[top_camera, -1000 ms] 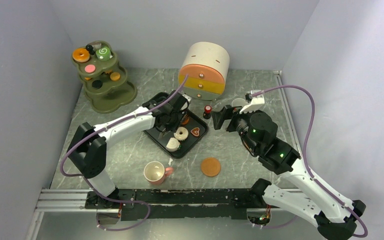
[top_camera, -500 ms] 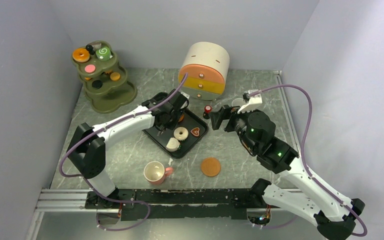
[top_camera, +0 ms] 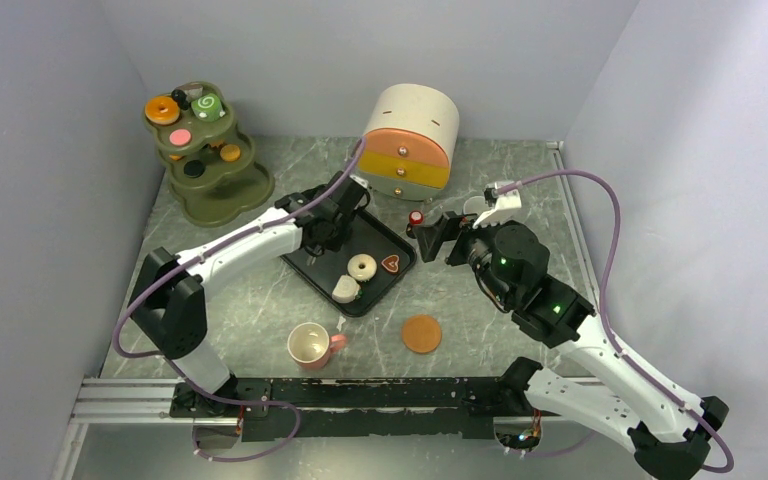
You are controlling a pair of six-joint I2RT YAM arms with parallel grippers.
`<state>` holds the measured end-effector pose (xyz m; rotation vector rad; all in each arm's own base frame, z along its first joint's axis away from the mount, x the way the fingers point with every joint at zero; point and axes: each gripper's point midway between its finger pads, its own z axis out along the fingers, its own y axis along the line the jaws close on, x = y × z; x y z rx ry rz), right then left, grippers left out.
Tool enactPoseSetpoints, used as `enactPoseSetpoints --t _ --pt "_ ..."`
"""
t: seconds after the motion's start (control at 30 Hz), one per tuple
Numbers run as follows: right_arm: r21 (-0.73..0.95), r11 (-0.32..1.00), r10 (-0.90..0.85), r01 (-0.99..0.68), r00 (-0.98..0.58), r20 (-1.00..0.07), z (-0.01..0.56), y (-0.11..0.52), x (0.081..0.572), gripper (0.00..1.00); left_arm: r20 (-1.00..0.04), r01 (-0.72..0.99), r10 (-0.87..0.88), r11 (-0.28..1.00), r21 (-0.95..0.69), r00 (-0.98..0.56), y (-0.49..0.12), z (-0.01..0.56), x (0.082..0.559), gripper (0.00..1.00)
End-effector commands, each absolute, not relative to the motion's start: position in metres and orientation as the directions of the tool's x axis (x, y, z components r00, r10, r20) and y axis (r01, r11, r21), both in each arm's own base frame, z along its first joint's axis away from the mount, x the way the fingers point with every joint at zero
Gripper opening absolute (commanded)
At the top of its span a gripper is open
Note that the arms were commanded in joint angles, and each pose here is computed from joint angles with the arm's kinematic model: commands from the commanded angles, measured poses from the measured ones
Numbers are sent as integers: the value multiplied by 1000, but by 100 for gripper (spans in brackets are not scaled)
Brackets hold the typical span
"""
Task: Serve the afternoon tea
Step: Pick up the desert from the tray, then place the desert on the desert table.
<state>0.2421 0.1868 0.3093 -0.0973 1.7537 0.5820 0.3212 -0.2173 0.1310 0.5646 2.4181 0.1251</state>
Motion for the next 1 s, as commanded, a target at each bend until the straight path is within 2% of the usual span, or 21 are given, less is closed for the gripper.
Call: enactPoseSetpoints --t 0.0,0.37,0.73,0.97 --pt "364 849 277 -383 -264 -924 316 189 240 95 -654 270 368 930 250 -661 -197 168 344 40" --pt "388 838 303 -384 -266 -915 315 185 234 94 -700 137 285 956 261 -655 -154 179 379 40" --pt "396 831 318 -391 -250 -915 319 180 229 94 -682 -25 283 915 403 -674 -101 177 420 40" --pt "405 827 328 -391 -250 -911 317 178 227 94 -651 -59 304 879 473 -696 -84 160 439 39"
